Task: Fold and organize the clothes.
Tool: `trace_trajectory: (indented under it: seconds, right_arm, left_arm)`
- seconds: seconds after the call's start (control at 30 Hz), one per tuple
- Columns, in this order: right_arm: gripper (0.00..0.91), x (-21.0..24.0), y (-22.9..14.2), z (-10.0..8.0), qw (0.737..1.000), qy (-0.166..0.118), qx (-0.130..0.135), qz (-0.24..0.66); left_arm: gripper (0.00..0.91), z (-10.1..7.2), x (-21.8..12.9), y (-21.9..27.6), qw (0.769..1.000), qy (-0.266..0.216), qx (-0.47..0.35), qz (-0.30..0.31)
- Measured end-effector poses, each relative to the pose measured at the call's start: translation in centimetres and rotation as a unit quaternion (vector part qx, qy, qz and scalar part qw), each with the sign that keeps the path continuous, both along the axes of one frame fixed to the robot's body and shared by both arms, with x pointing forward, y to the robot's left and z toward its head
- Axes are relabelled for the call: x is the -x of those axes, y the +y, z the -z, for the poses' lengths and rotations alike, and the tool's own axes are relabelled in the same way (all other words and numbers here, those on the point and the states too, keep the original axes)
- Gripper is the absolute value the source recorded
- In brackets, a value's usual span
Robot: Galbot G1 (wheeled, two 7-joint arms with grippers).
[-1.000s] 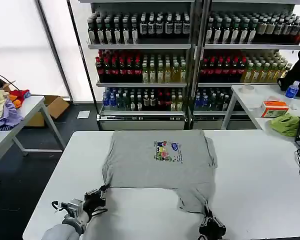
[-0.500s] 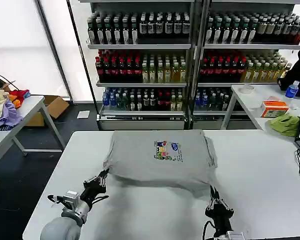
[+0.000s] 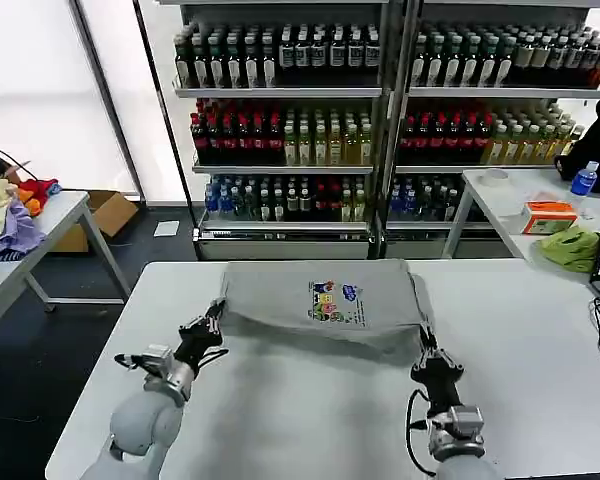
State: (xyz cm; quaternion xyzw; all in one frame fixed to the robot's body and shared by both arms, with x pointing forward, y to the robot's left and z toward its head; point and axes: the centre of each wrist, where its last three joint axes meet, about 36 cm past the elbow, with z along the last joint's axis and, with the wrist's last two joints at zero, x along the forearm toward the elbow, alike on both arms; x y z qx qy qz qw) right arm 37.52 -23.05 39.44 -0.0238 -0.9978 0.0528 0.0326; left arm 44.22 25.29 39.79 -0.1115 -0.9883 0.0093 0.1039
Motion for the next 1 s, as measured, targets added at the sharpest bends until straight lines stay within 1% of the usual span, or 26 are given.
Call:
trace_trajectory:
  seconds: [0.17, 0.33, 0.5, 0.6, 0.63, 0.67, 0.83, 0.93, 1.0]
  right_arm:
    - [0.000, -4.0, -0.4, 0.0, 1.000, 0.001, -0.004, 0.003]
    - [0.000, -7.9, -0.8, -0.2, 1.000, 0.002, -0.009, 0.002]
    - [0.000, -11.2, -0.5, -0.2, 1.000, 0.013, -0.009, -0.004]
    - [0.000, -12.5, -0.2, 0.1, 1.000, 0.026, -0.008, -0.008]
    - [0.826, -12.8, 0.0, 0.3, 0.999, 0.031, -0.009, -0.011]
    - [0.907, -13.1, 0.1, 0.4, 0.999, 0.036, -0.008, -0.014]
    - [0.907, -13.9, 0.9, 0.9, 0.998, 0.061, -0.010, -0.022]
    - [0.907, -14.6, 1.3, 0.8, 0.997, 0.067, -0.019, -0.018]
    - [0.907, -14.8, 1.7, 0.7, 0.997, 0.071, -0.031, -0.015]
  left_arm:
    - [0.000, 0.7, -2.9, -0.6, 1.000, 0.001, -0.014, 0.008]
    - [0.000, 1.2, -5.6, -0.5, 1.000, -0.001, -0.021, -0.001]
    - [0.000, 1.8, -7.8, 0.2, 0.999, 0.008, -0.034, -0.013]
    - [0.010, 2.5, -8.6, 0.7, 0.999, 0.019, -0.040, -0.018]
    - [0.715, 2.8, -8.8, 0.9, 0.999, 0.023, -0.042, -0.019]
    - [0.907, 3.1, -9.0, 1.0, 0.998, 0.027, -0.044, -0.020]
    - [0.907, 4.1, -9.7, 1.5, 0.997, 0.046, -0.050, -0.020]
    - [0.907, 4.6, -10.0, 1.6, 0.997, 0.055, -0.051, -0.021]
    - [0.907, 4.7, -10.1, 1.6, 0.997, 0.061, -0.049, -0.023]
